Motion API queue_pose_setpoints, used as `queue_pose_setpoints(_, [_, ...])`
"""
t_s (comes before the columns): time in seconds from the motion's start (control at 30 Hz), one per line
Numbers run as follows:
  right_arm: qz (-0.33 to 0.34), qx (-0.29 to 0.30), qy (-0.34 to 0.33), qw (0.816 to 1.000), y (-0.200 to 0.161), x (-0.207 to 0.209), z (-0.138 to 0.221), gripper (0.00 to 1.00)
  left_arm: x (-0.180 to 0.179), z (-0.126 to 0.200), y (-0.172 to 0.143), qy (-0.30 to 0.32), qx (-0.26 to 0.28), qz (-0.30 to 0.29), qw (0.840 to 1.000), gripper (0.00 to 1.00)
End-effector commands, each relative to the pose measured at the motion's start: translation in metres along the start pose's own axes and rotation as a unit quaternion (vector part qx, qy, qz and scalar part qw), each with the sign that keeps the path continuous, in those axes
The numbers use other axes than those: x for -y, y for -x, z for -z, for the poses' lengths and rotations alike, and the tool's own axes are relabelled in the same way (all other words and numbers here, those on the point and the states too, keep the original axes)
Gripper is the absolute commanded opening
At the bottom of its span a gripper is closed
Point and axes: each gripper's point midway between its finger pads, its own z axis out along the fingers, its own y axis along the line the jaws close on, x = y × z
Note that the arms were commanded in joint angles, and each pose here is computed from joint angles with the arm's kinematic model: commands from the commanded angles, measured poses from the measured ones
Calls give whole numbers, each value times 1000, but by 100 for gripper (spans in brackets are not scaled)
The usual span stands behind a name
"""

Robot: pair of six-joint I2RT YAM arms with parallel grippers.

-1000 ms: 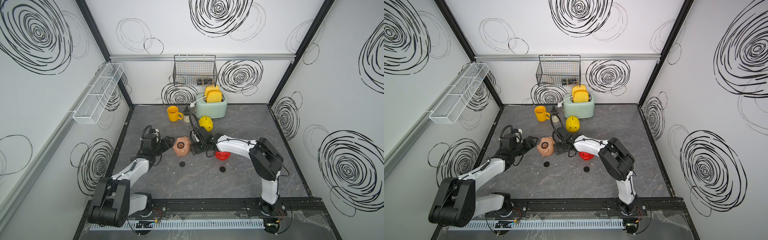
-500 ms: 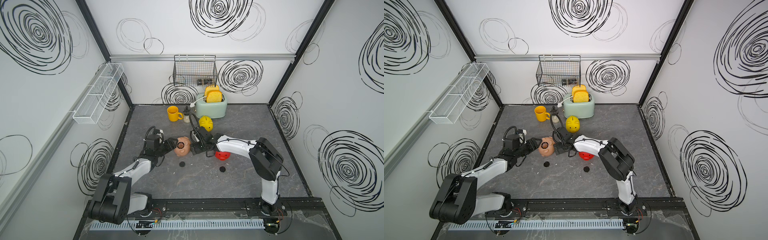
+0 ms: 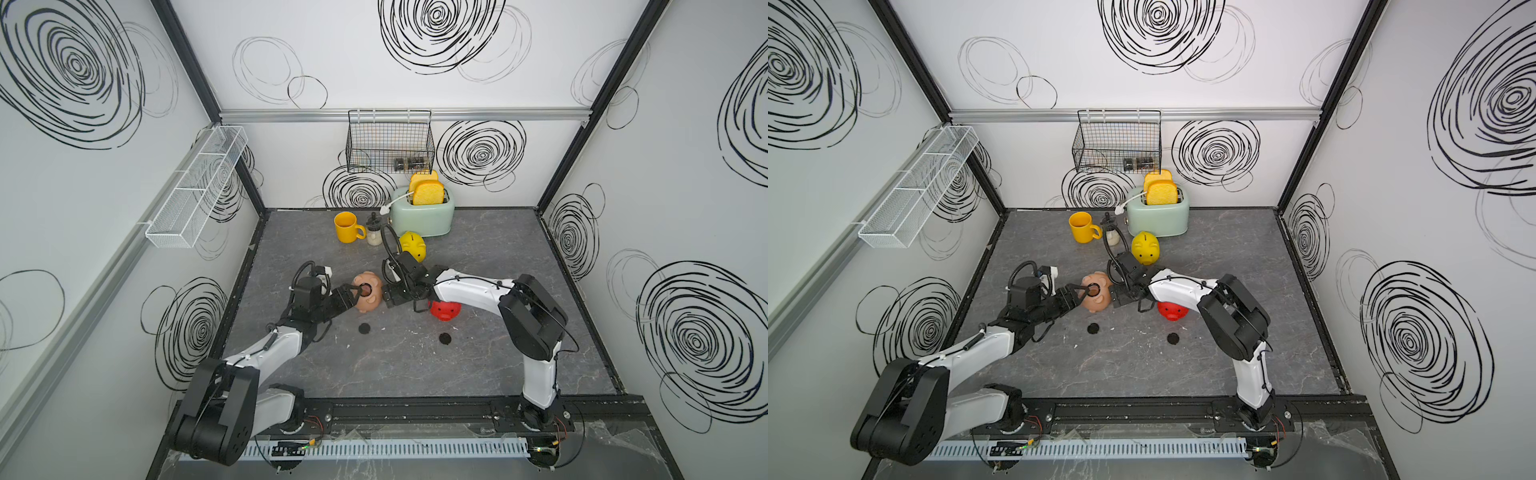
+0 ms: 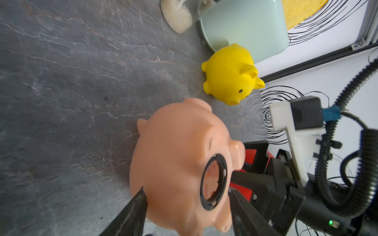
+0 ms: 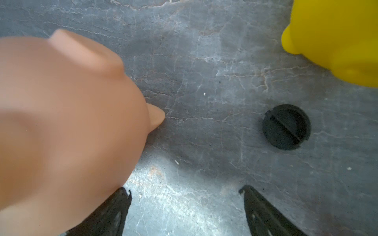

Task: Close piggy banks
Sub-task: Adjust the piggy bank at the center of the board.

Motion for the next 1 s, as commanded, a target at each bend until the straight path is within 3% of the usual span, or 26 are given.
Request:
queue_pose_setpoints(0.0, [-5,22,10,1000,14,-3,9,89,16,2,-5,-34,-2,-6,999,69])
queue_pose_setpoints(0.53, [-5,26,9,1000,12,-3,16,89,11,21,10,15,32,-36,999,71])
queue_pose_setpoints(0.77, [-3,49,8,999,21,-5,38,89,46,55,33,11,60,-84,995,72])
queue_pose_setpoints(0.97, [8,87,14,996,33,-15,82,89,85,100,42,4,82,-178,981,73])
